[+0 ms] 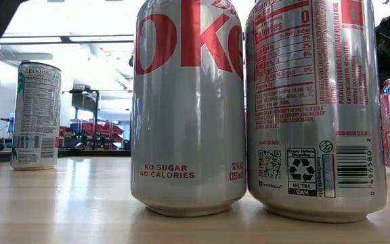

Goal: Place canned beverage on shelf
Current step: Put the top white pink soda can on the shelf

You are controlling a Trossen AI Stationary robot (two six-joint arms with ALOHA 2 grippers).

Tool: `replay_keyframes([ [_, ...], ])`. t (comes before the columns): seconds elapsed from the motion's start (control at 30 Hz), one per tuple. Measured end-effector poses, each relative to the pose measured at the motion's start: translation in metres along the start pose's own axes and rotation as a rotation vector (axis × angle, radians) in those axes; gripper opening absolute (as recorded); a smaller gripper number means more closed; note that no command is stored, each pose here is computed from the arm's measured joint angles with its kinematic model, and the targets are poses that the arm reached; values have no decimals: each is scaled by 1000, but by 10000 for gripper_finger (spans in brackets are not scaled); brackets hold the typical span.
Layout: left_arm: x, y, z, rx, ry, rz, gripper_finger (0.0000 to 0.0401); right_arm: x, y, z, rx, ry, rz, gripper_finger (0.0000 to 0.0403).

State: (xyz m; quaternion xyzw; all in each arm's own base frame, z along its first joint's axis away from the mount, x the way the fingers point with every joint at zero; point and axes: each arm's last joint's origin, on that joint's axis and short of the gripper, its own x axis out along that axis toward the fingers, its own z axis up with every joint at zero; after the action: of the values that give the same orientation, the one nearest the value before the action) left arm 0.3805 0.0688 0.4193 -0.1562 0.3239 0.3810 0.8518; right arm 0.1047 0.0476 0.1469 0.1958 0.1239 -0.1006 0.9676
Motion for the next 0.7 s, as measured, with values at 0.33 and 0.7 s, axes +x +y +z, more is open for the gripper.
replay_keyframes([
  [0.33,10,-17,7,44,-75,-86,232,0,0,0,0,0,0,29],
  [0.7,38,-22,17,99,-158,-94,232,0,0,0,0,0,0,29],
])
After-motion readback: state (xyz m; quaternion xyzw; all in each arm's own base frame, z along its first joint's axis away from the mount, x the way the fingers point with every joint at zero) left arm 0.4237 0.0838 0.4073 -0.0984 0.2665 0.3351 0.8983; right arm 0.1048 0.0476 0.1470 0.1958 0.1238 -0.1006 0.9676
